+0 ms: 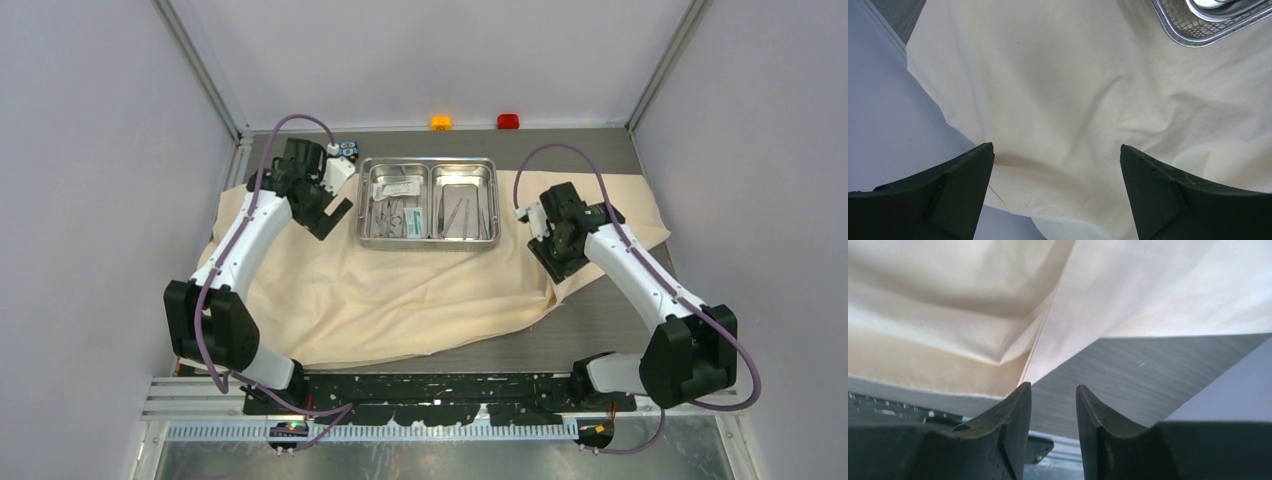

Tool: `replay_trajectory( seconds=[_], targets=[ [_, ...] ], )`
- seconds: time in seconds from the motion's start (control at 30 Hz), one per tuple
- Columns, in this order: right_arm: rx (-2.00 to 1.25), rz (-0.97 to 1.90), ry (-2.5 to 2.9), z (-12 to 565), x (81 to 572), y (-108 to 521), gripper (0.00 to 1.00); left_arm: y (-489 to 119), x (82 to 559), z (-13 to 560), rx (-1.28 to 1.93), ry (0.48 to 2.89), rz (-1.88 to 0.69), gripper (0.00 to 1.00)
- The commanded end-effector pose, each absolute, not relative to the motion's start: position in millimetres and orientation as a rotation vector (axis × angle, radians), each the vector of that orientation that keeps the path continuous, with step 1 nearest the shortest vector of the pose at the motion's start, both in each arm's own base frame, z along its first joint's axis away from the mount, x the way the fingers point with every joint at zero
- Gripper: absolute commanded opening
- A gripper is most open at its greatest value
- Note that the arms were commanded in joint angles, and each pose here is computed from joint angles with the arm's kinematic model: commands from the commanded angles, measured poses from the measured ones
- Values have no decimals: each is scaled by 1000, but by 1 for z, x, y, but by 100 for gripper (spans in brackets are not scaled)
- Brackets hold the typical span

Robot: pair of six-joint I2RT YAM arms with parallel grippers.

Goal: Open and lay out the surgical kit
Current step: Open the surgical kit at the center of the board.

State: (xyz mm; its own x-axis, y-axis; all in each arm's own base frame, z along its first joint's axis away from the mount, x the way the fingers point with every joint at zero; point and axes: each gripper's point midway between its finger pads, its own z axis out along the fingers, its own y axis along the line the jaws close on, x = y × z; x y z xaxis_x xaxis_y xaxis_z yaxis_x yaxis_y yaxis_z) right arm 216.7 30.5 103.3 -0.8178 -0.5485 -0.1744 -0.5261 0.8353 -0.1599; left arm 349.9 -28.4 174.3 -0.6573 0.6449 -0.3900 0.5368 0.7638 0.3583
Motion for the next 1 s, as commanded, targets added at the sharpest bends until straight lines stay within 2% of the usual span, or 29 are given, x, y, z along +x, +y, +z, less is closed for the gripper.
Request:
replay_trajectory(
  seconds=[0.0, 0.1, 0.17, 0.37, 0.67, 0.97],
  targets=[
    [-664, -176, 2609, 130, 290, 47, 46, -32, 357, 189, 861, 2406, 280, 100],
    [-663, -154, 2606, 127, 323, 60, 57, -31, 355, 190, 857, 2395, 289, 100],
    [-682, -172, 2627, 117, 340, 63, 59, -30, 354, 192, 850, 2387, 296, 100],
    [-781, -239, 2699, 83, 361, 62, 60, -28, 349, 197, 844, 2369, 301, 100],
    [-904, -388, 2746, 54, 356, 45, 59, -30, 347, 195, 837, 2368, 284, 100],
    [-941, -414, 2776, 35, 352, 43, 56, -30, 347, 193, 838, 2373, 282, 100]
  ],
)
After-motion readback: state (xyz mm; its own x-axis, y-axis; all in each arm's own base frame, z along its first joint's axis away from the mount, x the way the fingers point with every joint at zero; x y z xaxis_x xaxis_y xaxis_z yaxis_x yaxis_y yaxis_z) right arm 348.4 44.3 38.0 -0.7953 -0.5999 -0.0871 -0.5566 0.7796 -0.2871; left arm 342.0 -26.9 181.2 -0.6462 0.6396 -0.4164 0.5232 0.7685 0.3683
